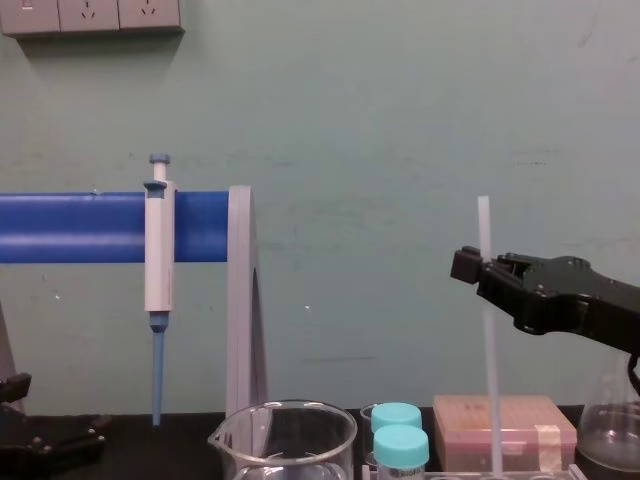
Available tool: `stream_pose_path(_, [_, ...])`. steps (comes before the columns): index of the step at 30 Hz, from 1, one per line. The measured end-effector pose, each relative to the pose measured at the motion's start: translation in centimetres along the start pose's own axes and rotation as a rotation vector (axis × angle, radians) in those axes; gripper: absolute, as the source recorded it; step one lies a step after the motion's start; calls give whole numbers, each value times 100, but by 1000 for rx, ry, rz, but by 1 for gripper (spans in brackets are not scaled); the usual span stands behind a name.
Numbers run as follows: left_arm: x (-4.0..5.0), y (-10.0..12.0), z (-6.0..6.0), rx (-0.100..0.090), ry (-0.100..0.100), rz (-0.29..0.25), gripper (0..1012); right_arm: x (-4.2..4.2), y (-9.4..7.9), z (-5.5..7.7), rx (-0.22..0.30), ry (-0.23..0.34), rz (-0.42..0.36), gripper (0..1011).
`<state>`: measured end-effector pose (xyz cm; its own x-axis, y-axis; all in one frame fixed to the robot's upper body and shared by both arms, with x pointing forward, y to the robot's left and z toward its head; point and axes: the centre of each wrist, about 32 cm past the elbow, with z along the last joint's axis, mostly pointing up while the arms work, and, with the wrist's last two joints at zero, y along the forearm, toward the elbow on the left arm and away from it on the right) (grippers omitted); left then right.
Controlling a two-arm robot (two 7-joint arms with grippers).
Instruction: Pick up the stirring rod with one hand, then place it down.
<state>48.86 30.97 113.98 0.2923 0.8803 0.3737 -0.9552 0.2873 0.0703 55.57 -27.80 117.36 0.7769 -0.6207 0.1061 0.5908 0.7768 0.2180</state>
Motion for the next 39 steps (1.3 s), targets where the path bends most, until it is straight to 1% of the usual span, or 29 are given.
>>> stream_pose_path(6, [0, 0, 0, 0, 0, 0, 1000, -9, 2, -23, -9, 12, -3, 72])
stream_pose_path(10, [0, 0, 0, 0, 0, 0, 1000, -19, -8, -78, -20, 27, -11, 72])
stream_pose_path(14, [0, 0, 0, 0, 0, 0, 1000, -32, -27, -167, -31, 52, -26, 72])
stream_pose_path(15, [0, 0, 0, 0, 0, 0, 1000, -37, -33, -199, -33, 63, -32, 72])
stream_pose_path(23, [0, 0, 0, 0, 0, 0, 1000, -58, -45, -295, -27, 84, -41, 72])
stream_pose_path(39, [0, 0, 0, 0, 0, 0, 1000, -105, -32, -387, -46, 63, -27, 72])
